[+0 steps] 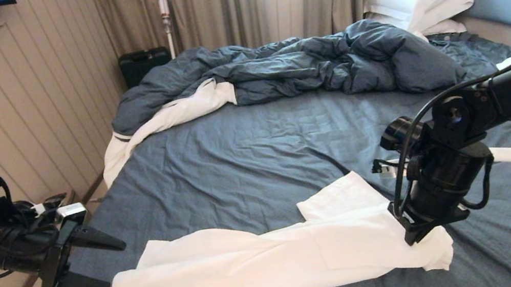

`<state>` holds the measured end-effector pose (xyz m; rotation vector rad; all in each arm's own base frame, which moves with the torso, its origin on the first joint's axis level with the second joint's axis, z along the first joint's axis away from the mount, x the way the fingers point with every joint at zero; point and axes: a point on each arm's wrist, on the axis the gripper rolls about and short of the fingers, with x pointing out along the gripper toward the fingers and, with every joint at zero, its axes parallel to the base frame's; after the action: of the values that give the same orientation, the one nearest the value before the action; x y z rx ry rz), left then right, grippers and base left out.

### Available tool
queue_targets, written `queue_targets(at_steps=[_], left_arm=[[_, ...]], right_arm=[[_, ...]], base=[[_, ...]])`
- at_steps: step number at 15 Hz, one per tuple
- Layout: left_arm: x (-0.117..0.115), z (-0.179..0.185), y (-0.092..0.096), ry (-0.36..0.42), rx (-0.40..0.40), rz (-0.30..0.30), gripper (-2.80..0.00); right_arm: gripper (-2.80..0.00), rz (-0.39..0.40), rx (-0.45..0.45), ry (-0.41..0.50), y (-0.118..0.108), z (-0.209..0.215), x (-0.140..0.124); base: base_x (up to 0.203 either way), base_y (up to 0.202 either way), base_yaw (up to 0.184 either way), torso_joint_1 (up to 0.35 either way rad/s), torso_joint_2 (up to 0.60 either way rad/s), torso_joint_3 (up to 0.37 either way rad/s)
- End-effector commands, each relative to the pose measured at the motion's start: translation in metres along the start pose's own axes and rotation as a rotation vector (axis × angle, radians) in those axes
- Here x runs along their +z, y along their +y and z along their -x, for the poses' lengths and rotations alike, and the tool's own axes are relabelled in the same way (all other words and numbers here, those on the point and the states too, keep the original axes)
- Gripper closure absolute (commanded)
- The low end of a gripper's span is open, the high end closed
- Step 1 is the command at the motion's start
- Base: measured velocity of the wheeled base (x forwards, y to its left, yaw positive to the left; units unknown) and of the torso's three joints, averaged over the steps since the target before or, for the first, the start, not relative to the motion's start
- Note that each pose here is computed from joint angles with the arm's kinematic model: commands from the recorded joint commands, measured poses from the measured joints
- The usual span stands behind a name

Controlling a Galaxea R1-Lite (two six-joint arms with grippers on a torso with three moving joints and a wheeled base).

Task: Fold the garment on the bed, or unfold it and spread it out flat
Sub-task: Fold the white T-shirt

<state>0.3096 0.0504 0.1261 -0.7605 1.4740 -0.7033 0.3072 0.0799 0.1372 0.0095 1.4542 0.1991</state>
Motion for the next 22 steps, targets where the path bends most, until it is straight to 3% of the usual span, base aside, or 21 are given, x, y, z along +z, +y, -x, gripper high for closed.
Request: queue_targets(at_steps=[1, 6, 10, 13, 22], left_arm=[[0.000, -0.001, 0.001, 0.004, -0.007, 0.007, -2.80], [0.000, -0.001, 0.001, 0.006, -0.009, 0.009, -2.80], [-0.001, -0.001, 0.001, 0.007, -0.008, 0.010, -2.80], [-0.002, 0.000, 0.000, 0.007, -0.008, 0.010, -2.80], [-0.003, 0.000, 0.000, 0.010, -0.006, 0.013, -2.80]], right_arm=[[0.00, -0.003, 0.003, 0.004, 0.000, 0.001, -0.001], [0.00, -0.007, 0.007, -0.022, -0.002, 0.009, -0.002], [0.00, 0.021, 0.036, -0.216, 0.005, 0.064, -0.006], [0.00, 0.033, 0.043, -0.257, 0.008, 0.074, -0.002], [0.00, 0.011, 0.011, -0.069, 0.000, 0.025, -0.004]], base=[[0.000, 0.000, 0.000, 0.000, 0.00, 0.000], [0.000, 0.000, 0.000, 0.000, 0.00, 0.000], [0.000, 0.000, 0.000, 0.000, 0.00, 0.000], [0.000, 0.000, 0.000, 0.000, 0.00, 0.000], [0.000, 0.000, 0.000, 0.000, 0.00, 0.000]])
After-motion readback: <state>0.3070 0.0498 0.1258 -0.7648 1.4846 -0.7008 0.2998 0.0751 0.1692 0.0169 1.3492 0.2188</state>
